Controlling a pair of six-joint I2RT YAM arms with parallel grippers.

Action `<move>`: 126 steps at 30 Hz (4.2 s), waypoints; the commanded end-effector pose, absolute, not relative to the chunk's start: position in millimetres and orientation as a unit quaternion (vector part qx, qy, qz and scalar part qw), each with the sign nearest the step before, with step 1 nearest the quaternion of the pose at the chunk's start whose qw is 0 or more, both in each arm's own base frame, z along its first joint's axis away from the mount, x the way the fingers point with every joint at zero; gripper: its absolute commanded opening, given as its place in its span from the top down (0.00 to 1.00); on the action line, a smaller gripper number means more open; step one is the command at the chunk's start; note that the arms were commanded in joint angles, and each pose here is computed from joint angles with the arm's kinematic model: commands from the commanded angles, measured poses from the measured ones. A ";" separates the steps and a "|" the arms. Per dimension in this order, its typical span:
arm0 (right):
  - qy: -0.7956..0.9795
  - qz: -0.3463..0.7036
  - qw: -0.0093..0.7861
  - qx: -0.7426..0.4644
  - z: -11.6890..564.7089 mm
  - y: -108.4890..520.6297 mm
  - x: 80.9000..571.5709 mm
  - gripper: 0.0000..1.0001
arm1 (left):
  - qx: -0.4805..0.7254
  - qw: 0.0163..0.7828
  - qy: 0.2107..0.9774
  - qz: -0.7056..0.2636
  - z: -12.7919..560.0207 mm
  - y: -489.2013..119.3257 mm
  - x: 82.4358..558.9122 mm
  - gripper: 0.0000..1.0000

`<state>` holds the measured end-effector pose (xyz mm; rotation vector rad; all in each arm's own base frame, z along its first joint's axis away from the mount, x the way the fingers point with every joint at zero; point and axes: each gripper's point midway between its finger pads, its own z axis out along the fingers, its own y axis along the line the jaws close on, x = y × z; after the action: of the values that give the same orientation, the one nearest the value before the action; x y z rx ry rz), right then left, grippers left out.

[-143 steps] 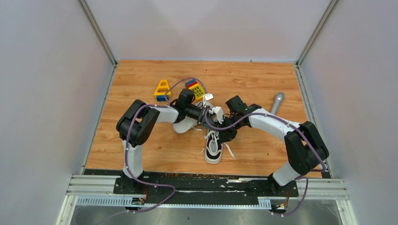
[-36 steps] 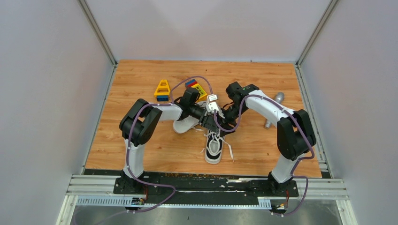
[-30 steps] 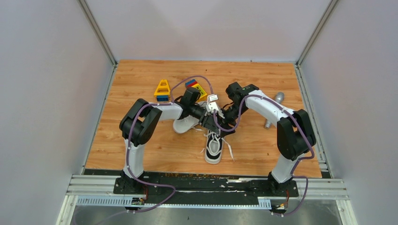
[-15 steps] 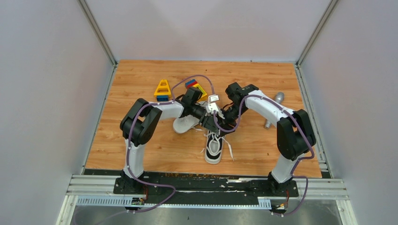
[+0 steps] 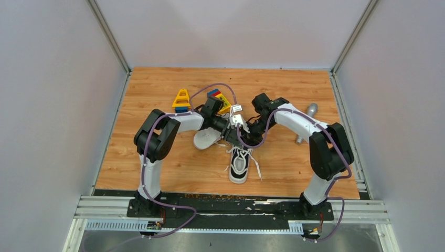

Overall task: Tie the shoes
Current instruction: Cross the shoelace with the shoelace.

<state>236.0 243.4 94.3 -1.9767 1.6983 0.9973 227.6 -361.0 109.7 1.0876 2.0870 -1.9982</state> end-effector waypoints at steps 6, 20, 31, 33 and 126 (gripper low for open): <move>0.642 0.312 0.232 -0.661 97.3 250.4 254.0 1.00 | 0.379 0.069 0.679 -0.624 119.7 -357.5 245.8 0.96; 0.725 0.292 0.210 -0.588 91.6 250.3 260.5 1.00 | 0.382 0.184 0.696 -0.580 127.4 -355.3 256.9 0.75; 0.756 0.296 0.193 -0.551 94.0 250.6 258.4 1.00 | 0.396 0.223 0.706 -0.543 123.8 -366.7 253.1 0.67; 0.759 0.296 0.191 -0.548 93.5 250.1 258.0 1.00 | 0.401 0.222 0.705 -0.541 121.8 -368.2 249.9 0.67; 0.760 0.333 0.197 -0.522 115.0 249.9 265.4 1.00 | 0.485 0.460 0.570 -0.477 107.2 -369.9 261.7 0.49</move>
<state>260.5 243.3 89.3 -1.4708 2.2257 0.9192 258.8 -362.8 98.6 1.1539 1.4703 -1.1827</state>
